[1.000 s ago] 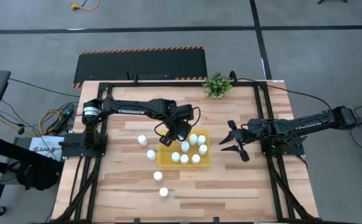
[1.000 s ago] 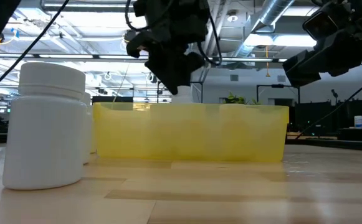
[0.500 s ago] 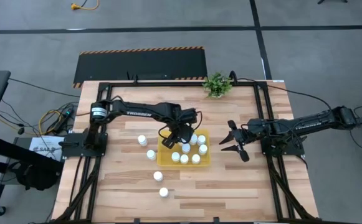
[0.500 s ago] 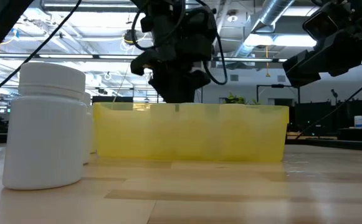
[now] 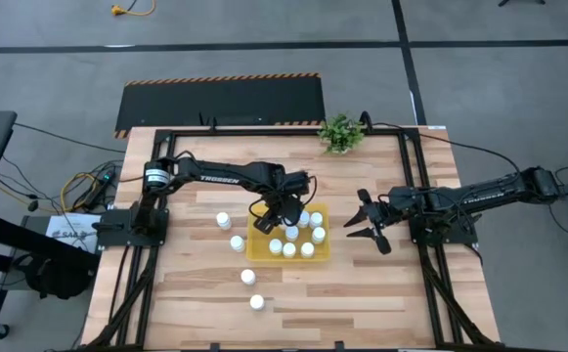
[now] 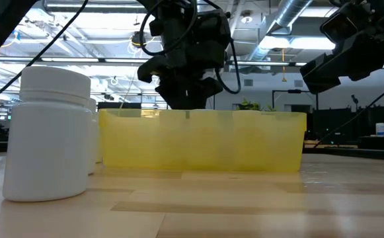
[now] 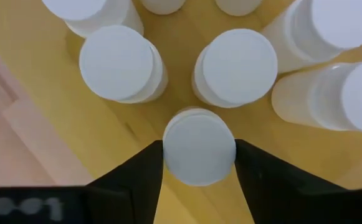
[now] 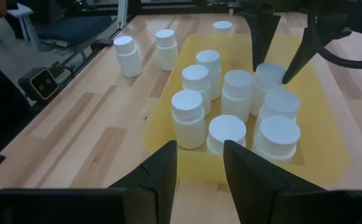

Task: Pick and place pill bottles into a basket
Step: Put the white pill bottle into the yellow bin

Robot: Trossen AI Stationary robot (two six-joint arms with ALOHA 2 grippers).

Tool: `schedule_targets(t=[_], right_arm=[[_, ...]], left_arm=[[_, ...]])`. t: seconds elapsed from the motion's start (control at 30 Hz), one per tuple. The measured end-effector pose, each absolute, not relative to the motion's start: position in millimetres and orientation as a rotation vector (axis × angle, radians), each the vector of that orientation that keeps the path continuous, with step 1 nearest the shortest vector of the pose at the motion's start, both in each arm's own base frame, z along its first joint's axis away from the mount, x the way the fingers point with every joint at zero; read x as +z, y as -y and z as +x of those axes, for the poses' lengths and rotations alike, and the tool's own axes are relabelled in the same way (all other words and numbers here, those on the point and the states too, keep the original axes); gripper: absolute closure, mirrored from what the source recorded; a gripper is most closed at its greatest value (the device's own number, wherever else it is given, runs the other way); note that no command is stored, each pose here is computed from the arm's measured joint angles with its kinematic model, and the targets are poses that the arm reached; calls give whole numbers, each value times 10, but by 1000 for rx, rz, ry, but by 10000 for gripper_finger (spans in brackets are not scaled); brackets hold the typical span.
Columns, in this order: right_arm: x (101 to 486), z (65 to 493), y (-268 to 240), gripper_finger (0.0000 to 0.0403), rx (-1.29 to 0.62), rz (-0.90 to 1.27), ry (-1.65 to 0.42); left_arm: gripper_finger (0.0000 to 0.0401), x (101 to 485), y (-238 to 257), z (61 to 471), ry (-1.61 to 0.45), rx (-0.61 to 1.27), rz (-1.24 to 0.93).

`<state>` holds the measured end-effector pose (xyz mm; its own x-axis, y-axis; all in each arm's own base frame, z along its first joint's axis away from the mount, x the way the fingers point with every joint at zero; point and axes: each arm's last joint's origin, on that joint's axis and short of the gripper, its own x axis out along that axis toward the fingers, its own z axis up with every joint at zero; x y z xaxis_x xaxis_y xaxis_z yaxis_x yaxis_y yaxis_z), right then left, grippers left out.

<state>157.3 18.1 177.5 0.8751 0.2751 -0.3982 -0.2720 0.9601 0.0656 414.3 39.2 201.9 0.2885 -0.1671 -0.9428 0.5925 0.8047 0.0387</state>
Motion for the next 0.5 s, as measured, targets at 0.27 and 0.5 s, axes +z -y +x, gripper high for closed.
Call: schedule_targets(t=[0.27, 0.5], right_arm=[[1774, 1573, -182, 278, 285, 12, -419], [1774, 1573, -182, 278, 285, 12, -419]], left_arm=[[193, 2018, -382, 4139, -1183, -528, 423], [161, 2018, -354, 4142, -1192, -516, 444]])
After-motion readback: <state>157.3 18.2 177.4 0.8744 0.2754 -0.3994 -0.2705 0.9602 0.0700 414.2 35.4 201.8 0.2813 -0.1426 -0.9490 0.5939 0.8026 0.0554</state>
